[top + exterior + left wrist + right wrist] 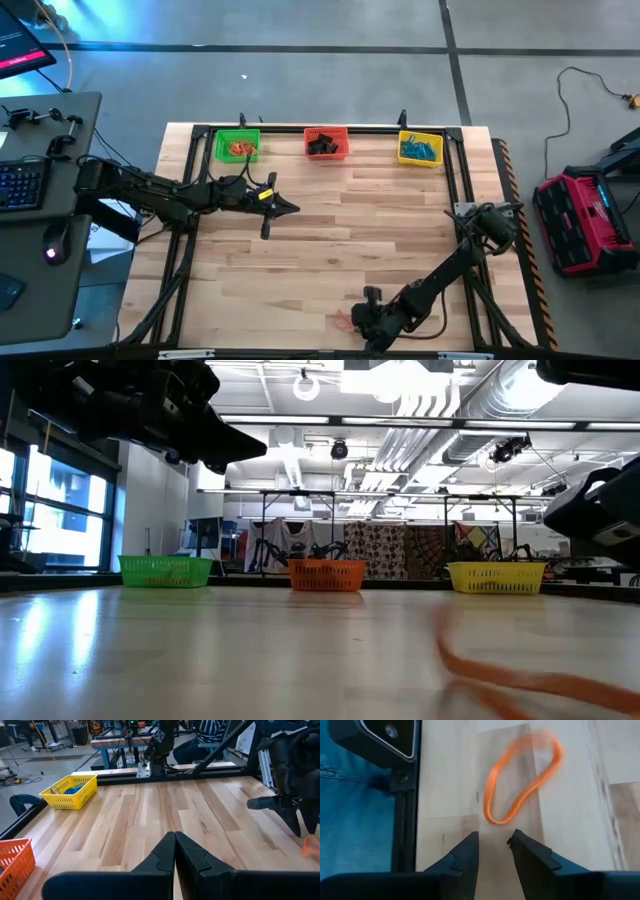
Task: Sort rubber bands into baskets
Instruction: Put the orange rubber band into the green bin
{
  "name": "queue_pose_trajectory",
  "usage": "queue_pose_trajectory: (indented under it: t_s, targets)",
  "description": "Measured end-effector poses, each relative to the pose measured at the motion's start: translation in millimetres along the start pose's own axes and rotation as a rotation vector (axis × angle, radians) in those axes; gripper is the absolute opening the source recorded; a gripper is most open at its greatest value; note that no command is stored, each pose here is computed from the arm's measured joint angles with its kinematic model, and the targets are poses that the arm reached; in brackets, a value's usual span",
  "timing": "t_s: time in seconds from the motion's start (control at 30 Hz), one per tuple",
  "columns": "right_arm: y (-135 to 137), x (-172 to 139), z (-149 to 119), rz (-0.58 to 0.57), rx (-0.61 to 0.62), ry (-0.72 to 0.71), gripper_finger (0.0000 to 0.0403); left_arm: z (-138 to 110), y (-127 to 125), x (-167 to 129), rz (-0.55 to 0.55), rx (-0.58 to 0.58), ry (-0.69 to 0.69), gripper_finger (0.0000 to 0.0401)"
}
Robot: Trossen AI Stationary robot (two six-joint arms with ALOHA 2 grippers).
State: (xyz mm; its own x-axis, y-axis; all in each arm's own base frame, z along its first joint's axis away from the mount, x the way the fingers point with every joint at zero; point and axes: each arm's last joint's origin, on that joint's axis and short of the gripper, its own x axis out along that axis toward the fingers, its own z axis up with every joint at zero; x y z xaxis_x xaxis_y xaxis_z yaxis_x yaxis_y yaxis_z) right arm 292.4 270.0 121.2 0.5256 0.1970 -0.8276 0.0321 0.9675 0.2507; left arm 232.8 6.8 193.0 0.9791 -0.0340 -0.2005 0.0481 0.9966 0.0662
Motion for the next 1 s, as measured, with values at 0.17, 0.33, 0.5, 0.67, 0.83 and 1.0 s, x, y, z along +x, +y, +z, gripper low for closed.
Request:
queue_pose_trajectory:
  t_s: [0.17,0.33,0.5,0.67,0.83,1.0]
  targets:
    - [-2,1,1,-0.021,-0.001,-0.014,0.0093,0,0,0,0.0,0.0,0.0,0.0]
    - [1,0,3,-0.018,-0.001,-0.023,0.0089,0,0,0,0.0,0.0,0.0,0.0]
    - [3,-3,8,-0.075,-0.046,-0.067,0.011,0,0,0,0.0,0.0,0.001,0.0]
    - [2,4,6,-0.067,-0.091,-0.056,0.0136,-2,0,0,-0.002,-0.002,0.018,0.0]
    - [4,8,6,-0.031,-0.107,-0.059,0.014,-4,0,0,-0.003,-0.004,0.04,0.0]
    - [4,8,7,-0.035,-0.119,-0.066,0.014,-4,0,0,-0.001,-0.004,0.043,0.0]
